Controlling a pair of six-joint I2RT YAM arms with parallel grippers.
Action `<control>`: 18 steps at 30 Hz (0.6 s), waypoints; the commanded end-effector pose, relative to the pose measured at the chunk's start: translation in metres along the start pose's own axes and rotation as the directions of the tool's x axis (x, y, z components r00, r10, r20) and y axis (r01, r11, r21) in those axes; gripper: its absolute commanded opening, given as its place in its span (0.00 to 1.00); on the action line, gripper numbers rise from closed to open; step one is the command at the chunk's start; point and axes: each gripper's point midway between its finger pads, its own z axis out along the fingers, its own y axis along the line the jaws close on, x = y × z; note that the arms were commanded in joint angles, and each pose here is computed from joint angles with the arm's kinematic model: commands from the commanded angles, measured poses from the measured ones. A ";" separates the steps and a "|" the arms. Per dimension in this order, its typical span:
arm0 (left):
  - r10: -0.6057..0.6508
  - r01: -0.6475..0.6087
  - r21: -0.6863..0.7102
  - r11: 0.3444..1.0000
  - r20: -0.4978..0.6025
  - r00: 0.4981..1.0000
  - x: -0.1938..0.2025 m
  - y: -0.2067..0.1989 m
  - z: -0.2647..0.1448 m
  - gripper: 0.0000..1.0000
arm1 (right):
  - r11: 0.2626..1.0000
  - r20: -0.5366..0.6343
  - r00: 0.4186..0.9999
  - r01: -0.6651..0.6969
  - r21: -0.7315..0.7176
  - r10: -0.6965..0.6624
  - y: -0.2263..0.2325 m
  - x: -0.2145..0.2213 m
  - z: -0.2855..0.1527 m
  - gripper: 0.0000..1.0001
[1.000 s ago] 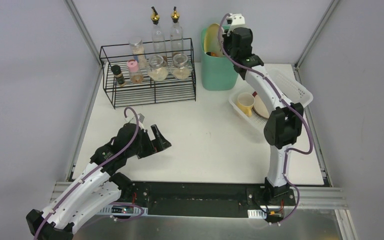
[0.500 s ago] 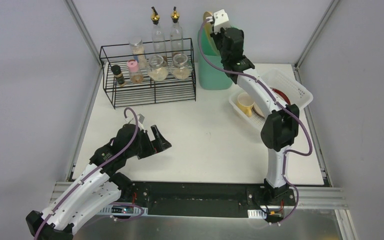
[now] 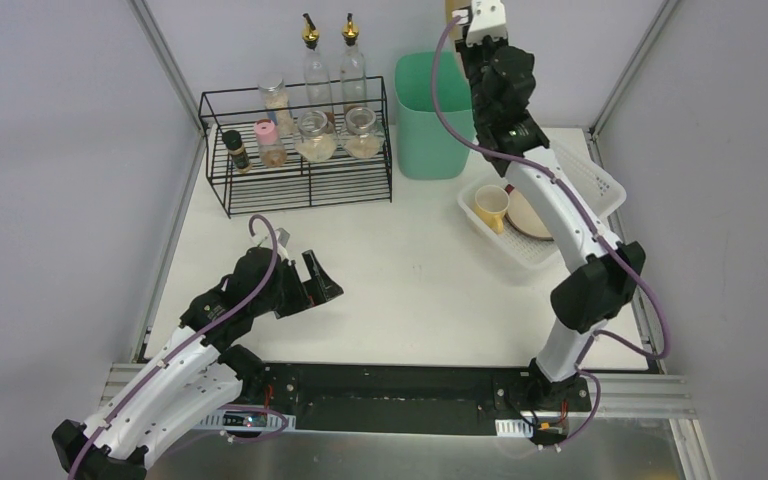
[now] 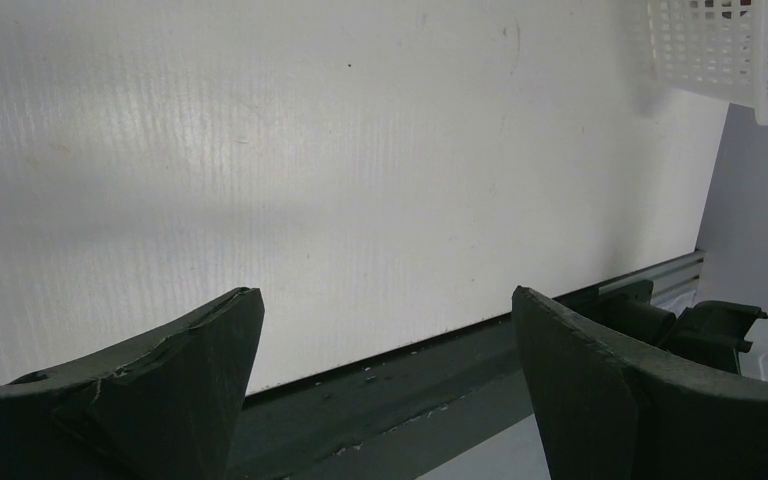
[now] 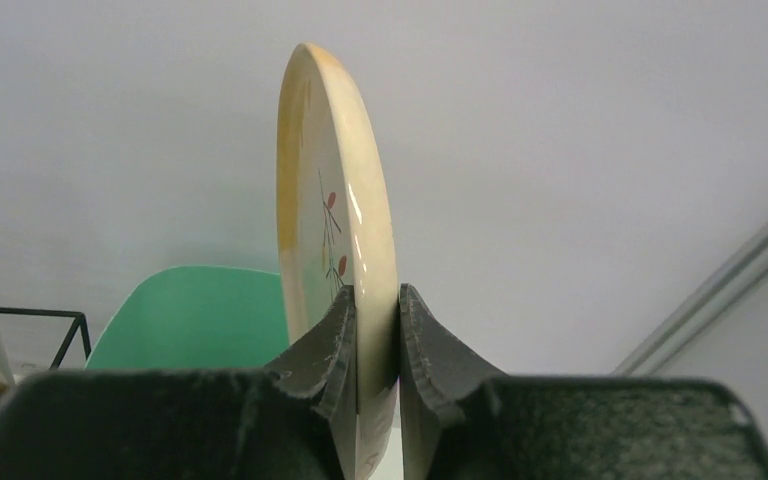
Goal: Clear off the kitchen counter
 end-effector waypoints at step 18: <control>0.058 -0.054 0.088 0.995 -0.040 0.998 0.000 -0.023 -0.004 0.99 | 0.765 -0.013 0.859 -0.449 0.461 0.512 -0.211 0.009 -0.142 0.00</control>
